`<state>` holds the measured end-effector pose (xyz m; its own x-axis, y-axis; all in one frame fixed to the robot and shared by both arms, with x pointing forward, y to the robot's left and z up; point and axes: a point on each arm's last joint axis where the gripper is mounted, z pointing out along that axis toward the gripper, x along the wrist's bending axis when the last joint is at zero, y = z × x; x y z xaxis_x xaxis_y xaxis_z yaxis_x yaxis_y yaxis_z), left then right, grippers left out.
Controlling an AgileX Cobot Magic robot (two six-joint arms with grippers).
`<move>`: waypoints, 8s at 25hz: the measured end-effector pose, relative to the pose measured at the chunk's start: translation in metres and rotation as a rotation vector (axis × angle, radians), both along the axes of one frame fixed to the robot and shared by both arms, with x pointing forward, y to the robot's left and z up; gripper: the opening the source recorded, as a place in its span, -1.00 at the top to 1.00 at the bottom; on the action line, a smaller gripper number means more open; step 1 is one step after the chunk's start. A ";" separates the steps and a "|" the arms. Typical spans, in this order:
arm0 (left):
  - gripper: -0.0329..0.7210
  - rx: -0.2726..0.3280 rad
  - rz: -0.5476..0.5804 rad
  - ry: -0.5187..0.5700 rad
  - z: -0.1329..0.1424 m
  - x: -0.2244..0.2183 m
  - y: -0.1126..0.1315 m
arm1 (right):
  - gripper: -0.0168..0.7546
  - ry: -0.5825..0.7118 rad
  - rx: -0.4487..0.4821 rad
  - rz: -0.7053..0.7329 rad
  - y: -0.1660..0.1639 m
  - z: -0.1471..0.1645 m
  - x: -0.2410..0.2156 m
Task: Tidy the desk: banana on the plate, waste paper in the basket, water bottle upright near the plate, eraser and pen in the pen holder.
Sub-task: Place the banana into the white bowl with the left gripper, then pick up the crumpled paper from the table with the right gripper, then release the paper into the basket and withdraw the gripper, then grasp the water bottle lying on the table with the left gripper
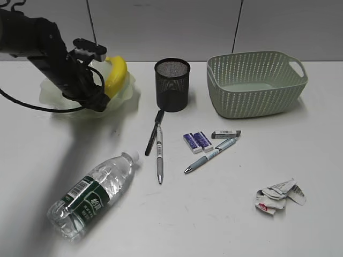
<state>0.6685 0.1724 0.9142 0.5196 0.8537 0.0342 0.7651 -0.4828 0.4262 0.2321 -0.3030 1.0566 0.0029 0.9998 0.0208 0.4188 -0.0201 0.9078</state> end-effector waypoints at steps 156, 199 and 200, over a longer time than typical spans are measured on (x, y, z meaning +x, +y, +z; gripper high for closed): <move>-0.10 -0.302 0.272 -0.621 0.149 -0.438 0.125 | -0.55 0.623 -0.019 0.144 0.107 -0.010 0.416; -0.10 -0.393 0.104 -0.435 0.166 -0.337 0.085 | -0.33 0.155 -0.042 0.328 0.015 0.000 0.025; -0.10 -0.387 0.093 -0.392 0.163 -0.324 0.081 | -0.33 0.155 -0.043 0.329 0.015 0.000 0.025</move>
<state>0.3445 0.2539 1.0776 0.4526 0.8842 -0.1155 0.5459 -0.1724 0.8200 0.2574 -0.2878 1.0569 -0.3192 0.9477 0.0036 0.5293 0.1752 0.8301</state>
